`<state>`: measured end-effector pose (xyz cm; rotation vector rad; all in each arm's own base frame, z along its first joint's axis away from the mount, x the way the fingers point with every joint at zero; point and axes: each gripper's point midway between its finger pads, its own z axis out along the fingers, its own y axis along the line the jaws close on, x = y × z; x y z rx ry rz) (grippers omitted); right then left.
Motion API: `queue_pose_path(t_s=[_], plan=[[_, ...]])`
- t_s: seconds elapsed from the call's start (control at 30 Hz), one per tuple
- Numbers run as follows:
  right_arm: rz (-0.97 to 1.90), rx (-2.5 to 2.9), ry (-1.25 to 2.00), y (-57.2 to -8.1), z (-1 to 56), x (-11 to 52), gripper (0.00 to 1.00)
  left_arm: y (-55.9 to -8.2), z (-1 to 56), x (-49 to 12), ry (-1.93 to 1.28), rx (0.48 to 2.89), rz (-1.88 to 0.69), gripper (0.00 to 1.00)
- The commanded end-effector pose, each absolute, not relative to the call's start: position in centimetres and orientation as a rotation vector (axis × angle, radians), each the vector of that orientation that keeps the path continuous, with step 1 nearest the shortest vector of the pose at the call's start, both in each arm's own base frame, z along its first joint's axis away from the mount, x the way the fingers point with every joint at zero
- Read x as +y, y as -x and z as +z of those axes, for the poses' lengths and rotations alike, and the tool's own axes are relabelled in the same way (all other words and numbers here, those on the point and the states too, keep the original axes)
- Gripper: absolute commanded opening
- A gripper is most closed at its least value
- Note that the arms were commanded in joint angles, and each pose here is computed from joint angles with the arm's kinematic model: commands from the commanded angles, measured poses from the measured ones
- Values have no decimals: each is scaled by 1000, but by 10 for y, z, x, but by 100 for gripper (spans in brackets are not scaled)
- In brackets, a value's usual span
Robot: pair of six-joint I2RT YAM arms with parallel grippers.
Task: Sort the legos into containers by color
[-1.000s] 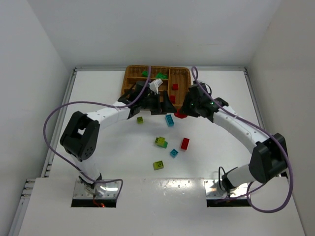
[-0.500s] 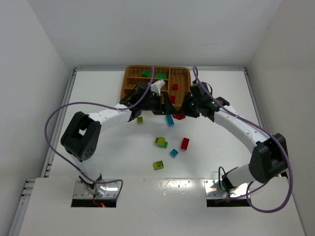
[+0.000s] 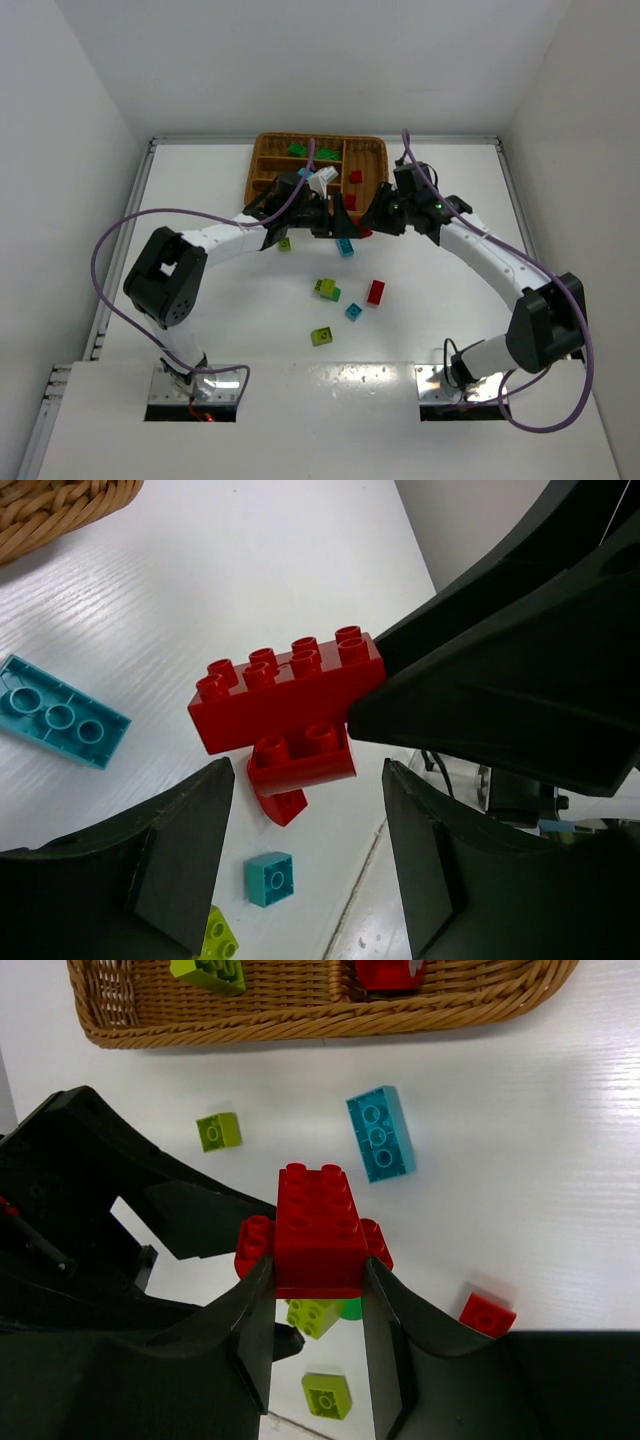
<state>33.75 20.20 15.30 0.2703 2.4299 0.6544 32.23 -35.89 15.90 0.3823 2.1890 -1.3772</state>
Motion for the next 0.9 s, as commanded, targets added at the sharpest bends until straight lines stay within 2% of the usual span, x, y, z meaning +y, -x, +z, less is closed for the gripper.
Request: queue_pose_path(t_s=[0.0, 0.13, 0.3, 0.47, 0.6, 0.67, 0.7, 0.83, 0.87], plan=[[734, 2342, -259, -345, 183, 209, 10, -325, 170, -365, -393, 2127, -1432, 67], [736, 2354, -243, -345, 180, 211, 10, -328, 169, -364, -367, 2128, -1421, 67], [736, 2354, -242, -345, 180, 211, 10, -334, 166, -359, -330, 2152, -1389, 53], [751, 2358, -222, -343, 180, 213, 10, -337, 159, -357, -310, 2180, -1355, 52], [756, 2361, -211, -341, 180, 216, 10, -339, 156, -355, -298, 2201, -1326, 36], [737, 2368, -207, -340, 178, 214, 10, -340, 156, -355, -298, 2201, -1326, 31], [714, 2363, -218, -342, 177, 211, 10, -340, 154, -354, -287, 2212, -1314, 23], [660, 2367, -217, -341, 177, 203, 10, -343, 147, -350, -280, 2228, -1300, 7], [660, 2367, -217, -341, 177, 203, 10, -342, 141, -349, -274, 2250, -1295, 0]])
